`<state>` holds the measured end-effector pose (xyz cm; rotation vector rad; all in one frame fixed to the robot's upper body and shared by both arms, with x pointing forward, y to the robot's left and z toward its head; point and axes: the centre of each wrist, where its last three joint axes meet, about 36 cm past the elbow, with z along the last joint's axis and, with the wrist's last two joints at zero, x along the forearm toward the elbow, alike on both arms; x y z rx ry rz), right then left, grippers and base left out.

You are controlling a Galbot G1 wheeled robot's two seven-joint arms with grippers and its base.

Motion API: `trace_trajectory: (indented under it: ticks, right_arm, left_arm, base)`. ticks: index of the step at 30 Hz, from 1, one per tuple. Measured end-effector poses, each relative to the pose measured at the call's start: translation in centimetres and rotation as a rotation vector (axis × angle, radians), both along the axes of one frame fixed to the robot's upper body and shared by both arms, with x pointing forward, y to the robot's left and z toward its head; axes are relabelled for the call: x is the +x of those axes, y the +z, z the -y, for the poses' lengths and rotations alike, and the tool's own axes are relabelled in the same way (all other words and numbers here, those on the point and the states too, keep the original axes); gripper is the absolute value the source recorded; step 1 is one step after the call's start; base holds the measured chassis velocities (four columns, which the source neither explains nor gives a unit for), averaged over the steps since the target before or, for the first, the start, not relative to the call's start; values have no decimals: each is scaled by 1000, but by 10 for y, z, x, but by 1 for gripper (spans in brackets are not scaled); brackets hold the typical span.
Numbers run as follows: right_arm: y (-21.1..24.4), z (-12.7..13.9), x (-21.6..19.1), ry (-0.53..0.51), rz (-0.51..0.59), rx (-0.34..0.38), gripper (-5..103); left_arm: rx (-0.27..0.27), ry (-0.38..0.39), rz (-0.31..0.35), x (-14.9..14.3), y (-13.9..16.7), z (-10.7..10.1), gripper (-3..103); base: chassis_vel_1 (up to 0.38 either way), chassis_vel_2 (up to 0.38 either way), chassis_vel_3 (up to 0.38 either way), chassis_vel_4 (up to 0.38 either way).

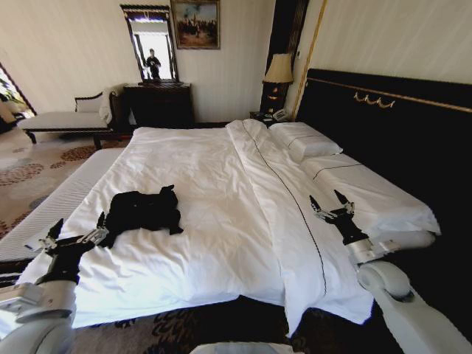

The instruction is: Fold the clothes on the bed.

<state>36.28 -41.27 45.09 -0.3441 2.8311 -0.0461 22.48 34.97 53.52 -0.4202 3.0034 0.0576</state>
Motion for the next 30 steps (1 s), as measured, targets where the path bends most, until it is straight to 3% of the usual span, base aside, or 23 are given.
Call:
trace_trajectory:
  ticks: [30]
  right_arm:
    - [-9,-5,2,-1,-1,7,100]
  left_arm:
    - [3,-4,-6,1,-4,0,100]
  base:
    - [-34,49,35,-45]
